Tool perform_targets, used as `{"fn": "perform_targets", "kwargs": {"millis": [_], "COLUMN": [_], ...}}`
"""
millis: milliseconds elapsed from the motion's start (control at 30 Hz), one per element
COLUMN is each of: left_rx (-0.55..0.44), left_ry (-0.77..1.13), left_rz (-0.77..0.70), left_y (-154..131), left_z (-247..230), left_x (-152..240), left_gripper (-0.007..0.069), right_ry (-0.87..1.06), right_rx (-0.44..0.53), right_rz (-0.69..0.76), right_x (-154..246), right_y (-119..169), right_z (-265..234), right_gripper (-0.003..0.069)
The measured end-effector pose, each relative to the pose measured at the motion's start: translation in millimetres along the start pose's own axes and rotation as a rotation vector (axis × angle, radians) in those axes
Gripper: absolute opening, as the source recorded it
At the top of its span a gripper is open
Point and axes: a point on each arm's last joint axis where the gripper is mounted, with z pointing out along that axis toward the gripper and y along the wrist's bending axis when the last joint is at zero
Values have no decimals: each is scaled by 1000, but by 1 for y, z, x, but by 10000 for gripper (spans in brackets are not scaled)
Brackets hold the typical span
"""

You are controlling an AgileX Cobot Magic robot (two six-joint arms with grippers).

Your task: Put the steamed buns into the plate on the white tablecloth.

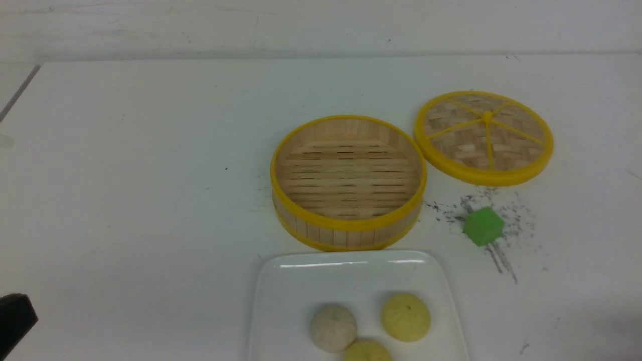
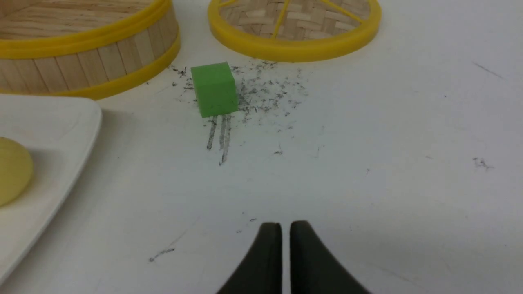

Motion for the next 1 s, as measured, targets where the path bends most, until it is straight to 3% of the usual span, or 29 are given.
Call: {"fn": "perform_targets", "kwargs": {"millis": [300,533,633,767,1000], "left_rx": [-27,-155,-290,-388,-426], "left_ry": [-48,-141,-128,-60,-36], "left_rz": [43,65,61,27,49], "left_y": [7,29,45,58,62], "left_z": [14,29,36,45,46], "left_x": [11,55,88,118,124], "left_gripper": [13,19,20,20,28], "right_ry": [0,0,0,-1,-1], "right_rx": [0,0,0,0,0], "right_rz": [1,1,1,1,1], "right_x": [0,0,0,0,0], "right_y": [0,0,0,0,0], "right_z": [0,0,0,0,0], "right_gripper": [62,72,77,81,92]}}
